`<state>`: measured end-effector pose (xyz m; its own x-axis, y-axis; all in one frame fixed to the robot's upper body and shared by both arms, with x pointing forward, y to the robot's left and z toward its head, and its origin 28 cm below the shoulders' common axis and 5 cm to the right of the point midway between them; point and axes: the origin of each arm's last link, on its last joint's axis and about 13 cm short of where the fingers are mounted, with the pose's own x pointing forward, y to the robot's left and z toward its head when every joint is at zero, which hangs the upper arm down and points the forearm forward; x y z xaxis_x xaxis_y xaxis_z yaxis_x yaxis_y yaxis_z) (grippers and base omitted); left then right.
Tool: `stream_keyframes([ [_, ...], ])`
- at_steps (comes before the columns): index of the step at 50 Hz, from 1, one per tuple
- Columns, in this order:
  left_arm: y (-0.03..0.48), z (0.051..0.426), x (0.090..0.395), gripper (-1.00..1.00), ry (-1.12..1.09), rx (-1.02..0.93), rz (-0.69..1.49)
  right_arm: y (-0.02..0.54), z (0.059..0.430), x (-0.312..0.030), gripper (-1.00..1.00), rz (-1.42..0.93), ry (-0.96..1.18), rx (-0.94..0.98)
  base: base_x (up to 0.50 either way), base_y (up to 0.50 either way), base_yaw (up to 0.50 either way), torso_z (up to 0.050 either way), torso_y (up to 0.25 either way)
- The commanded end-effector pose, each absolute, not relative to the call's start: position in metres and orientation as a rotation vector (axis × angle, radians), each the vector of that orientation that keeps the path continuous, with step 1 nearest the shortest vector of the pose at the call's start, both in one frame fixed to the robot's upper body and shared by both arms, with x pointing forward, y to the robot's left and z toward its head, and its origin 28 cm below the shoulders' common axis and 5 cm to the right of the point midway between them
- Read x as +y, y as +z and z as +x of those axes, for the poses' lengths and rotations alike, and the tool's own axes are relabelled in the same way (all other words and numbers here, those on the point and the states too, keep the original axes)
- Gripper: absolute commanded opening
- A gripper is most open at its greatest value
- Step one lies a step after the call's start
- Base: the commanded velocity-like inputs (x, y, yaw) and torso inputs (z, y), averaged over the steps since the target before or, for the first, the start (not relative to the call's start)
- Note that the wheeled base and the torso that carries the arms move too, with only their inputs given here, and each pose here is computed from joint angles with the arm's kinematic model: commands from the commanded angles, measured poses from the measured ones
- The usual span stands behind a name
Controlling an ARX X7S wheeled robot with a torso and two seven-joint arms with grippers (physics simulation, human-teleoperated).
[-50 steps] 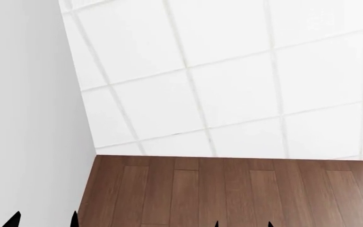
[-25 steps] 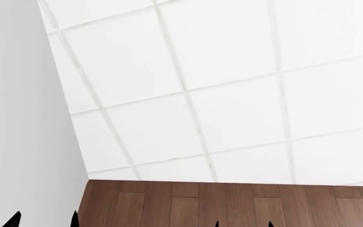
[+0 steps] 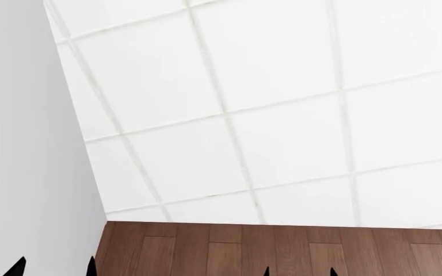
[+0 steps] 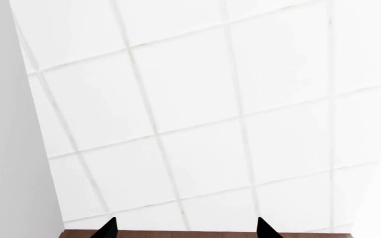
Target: Close the fridge door
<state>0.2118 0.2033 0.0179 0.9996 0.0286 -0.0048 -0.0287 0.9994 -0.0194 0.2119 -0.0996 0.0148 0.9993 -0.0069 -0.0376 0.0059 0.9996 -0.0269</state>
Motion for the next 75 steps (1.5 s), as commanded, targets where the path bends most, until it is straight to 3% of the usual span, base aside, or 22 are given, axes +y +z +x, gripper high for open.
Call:
stream_keyframes([
  [1, 0.019, 0.211, 0.203, 1.00, 0.029, 0.004, -0.020, 0.016, 0.211, -0.100, 1.00, -0.032, -0.015, 0.030, 0.00, 0.00, 0.00, 0.000, 0.000],
  [8, 0.020, 0.210, 0.203, 1.00, 0.029, 0.002, -0.021, 0.016, 0.211, -0.100, 1.00, -0.045, -0.022, 0.023, 0.00, 0.06, 0.00, 0.000, 0.000],
  [30, 0.021, 0.209, 0.202, 1.00, 0.026, 0.005, -0.018, 0.018, 0.210, -0.101, 1.00, -0.044, -0.022, 0.028, 0.00, 0.50, 0.00, 0.000, 0.000],
  [38, 0.022, 0.208, 0.203, 1.00, 0.032, 0.005, -0.028, 0.019, 0.209, -0.102, 1.00, -0.011, -0.028, 0.041, 0.00, 0.00, 0.00, 0.000, 0.000],
  [45, 0.063, 0.196, 0.228, 1.00, 0.188, -0.045, -0.184, 0.018, 0.208, -0.100, 1.00, -0.004, -0.028, 0.044, 0.00, 0.00, 0.00, 0.000, 0.000],
  [51, 0.098, 0.168, 0.238, 1.00, 0.192, -0.079, -0.252, 0.019, 0.206, -0.099, 1.00, -0.003, -0.028, 0.043, 0.00, 0.00, 0.00, 0.000, 0.000],
  [60, 0.105, 0.152, 0.238, 1.00, 0.188, -0.060, -0.294, 0.020, 0.206, -0.100, 1.00, -0.005, -0.026, 0.045, 0.00, 0.00, 0.00, 0.000, 0.000],
  [75, 0.098, 0.137, 0.276, 1.00, 0.516, -0.051, -0.386, 0.022, 0.203, -0.101, 1.00, -0.014, -0.017, 0.057, 0.00, 0.00, 0.00, 0.000, 0.000],
])
